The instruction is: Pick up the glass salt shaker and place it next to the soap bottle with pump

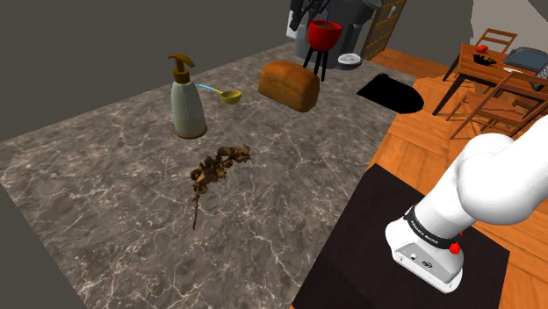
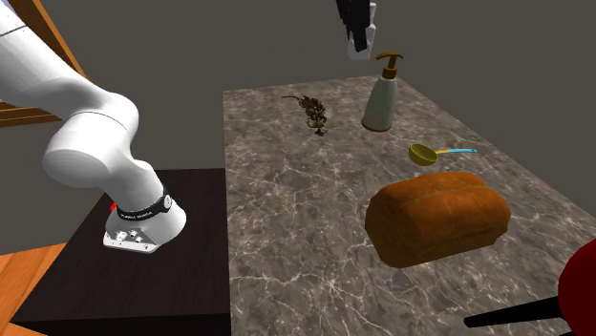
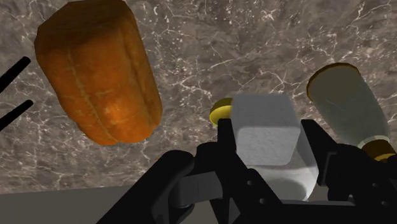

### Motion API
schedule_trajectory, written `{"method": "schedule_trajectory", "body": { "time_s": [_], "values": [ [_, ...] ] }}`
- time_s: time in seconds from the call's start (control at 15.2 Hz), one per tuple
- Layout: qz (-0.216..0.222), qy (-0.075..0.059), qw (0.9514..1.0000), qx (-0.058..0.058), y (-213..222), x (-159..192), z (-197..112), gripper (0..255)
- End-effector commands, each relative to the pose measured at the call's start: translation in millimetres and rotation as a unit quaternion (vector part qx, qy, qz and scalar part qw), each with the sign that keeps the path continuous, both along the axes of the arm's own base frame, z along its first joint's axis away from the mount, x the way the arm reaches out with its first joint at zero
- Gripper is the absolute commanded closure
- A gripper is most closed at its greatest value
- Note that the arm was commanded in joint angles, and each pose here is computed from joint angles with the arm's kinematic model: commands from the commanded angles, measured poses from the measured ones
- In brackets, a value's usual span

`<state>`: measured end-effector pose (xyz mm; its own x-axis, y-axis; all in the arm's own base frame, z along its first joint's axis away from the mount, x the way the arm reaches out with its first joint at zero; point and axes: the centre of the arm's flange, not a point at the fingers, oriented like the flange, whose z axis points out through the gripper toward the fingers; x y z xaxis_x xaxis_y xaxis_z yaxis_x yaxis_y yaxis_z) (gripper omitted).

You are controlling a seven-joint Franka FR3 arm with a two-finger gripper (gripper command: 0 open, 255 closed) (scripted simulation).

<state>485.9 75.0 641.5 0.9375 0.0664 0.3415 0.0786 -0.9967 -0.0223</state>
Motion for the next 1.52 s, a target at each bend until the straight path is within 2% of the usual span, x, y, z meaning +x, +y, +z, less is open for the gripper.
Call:
{"method": "schedule_trajectory", "body": {
  "time_s": [0.0,0.79,1.45],
  "values": [
    [0.000,0.000,1.0000,0.001,22.7,16.2,-0.2,255],
    [0.000,0.000,1.0000,0.001,160.7,99.7,-0.1,255],
    [0.000,0.000,1.0000,0.001,160.7,99.7,-52.8,255]
  ]
}}
